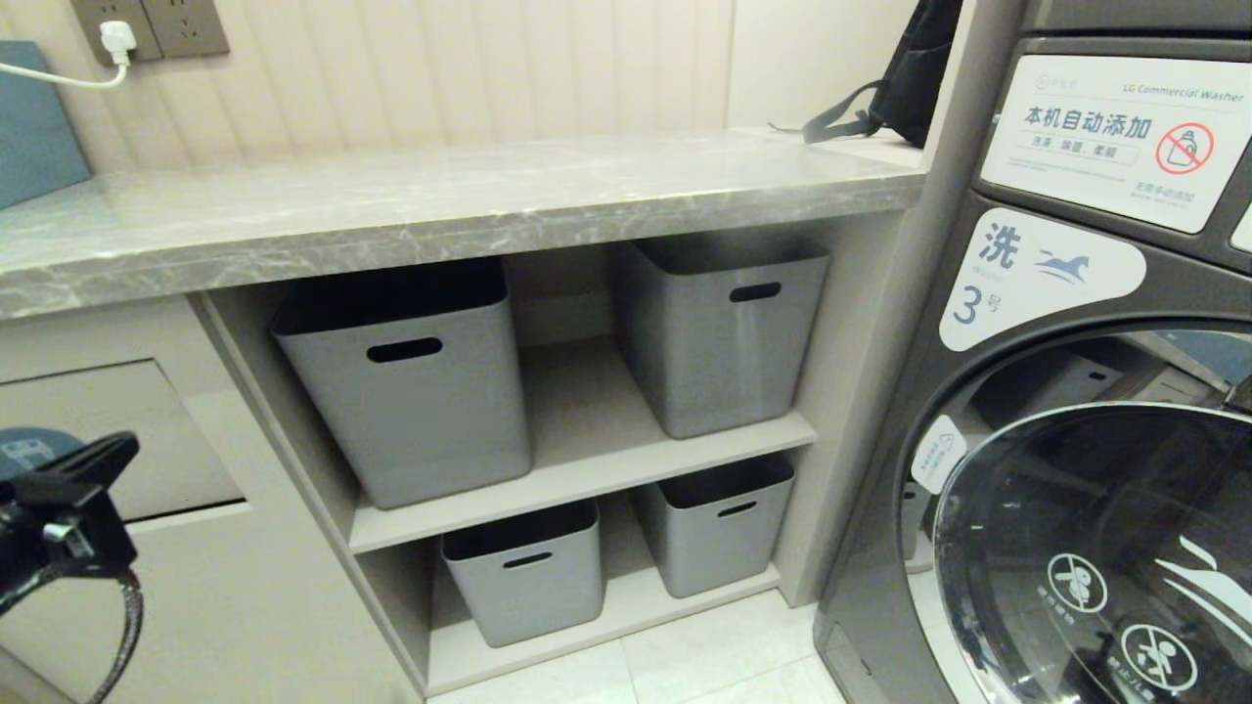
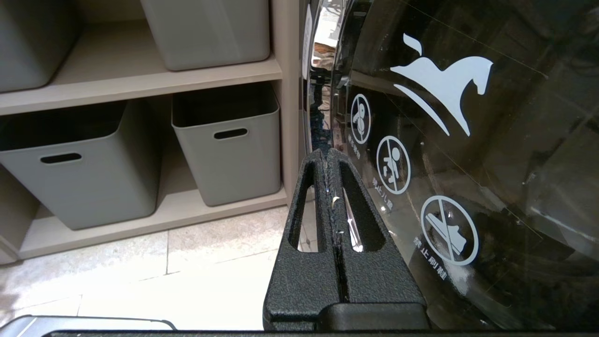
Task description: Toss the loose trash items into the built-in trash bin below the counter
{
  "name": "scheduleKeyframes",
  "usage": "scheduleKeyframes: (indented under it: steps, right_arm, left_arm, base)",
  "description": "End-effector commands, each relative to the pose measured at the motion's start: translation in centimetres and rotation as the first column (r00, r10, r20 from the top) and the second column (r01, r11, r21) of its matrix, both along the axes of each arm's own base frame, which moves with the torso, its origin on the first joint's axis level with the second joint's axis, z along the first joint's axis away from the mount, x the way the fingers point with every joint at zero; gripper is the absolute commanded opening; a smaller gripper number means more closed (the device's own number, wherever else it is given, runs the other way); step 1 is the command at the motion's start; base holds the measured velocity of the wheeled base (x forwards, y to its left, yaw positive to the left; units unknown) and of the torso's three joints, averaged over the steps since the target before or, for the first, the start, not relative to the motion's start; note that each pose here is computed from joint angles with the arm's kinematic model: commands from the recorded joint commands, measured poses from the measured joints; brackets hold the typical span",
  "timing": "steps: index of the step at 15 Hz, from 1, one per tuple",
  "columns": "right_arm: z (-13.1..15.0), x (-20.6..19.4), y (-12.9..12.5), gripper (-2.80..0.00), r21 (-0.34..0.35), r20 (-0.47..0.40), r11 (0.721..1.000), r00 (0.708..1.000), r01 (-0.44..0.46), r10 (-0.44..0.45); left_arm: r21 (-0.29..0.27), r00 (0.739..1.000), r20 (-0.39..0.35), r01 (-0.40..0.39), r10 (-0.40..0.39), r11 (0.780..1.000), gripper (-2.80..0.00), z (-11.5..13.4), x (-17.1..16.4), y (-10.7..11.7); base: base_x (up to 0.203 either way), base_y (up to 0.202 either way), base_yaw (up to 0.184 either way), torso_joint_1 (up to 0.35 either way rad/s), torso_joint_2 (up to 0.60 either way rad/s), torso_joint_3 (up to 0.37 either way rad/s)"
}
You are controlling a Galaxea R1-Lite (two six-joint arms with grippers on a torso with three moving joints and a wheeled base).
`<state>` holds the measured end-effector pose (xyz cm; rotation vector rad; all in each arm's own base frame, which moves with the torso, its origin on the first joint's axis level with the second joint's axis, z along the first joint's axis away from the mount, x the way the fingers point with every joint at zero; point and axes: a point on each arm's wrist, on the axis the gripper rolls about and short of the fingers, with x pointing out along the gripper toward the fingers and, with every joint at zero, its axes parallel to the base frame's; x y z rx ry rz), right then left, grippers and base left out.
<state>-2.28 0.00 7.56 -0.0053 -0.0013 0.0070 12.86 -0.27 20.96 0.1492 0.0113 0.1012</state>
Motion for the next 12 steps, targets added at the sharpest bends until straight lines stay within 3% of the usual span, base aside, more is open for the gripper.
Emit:
scheduleKeyframes:
  steps: [1, 5, 8, 12]
  right_arm:
    - [0.0, 0.0, 0.0, -2.8, -0.001, 0.001, 1.0, 1.0, -0.001, 0.001]
    - [0.0, 0.0, 0.0, -2.8, -0.001, 0.002, 1.0, 1.0, -0.001, 0.001]
    - [0.0, 0.0, 0.0, -2.8, -0.001, 0.002, 1.0, 1.0, -0.002, 0.002]
    - [0.0, 0.0, 0.0, -2.8, -0.001, 0.002, 1.0, 1.0, -0.002, 0.002]
  left_arm:
    - [-0.008, 0.985, 0.132, 0.116, -0.114, 0.993, -2.8, 1.4, -3.6, -1.2]
    - [0.002, 0.959, 0.14, 0.249, -0.247, 0.968, -2.8, -1.5, -9.2, -0.3]
    - [0.0, 0.944, 0.138, 0.303, -0.3, 0.953, -2.8, -4.7, -12.0, 0.0]
    - [0.004, 0.953, 0.14, 0.269, -0.267, 0.963, -2.8, -9.6, -13.7, -0.1]
  base:
    - [0.0, 0.0, 0.0, 0.0, 0.0, 0.0]
    - [0.0, 0.0, 0.0, 0.0, 0.0, 0.0]
    - [0.0, 0.0, 0.0, 0.0, 0.0, 0.0]
    - [0.0, 0.0, 0.0, 0.0, 0.0, 0.0]
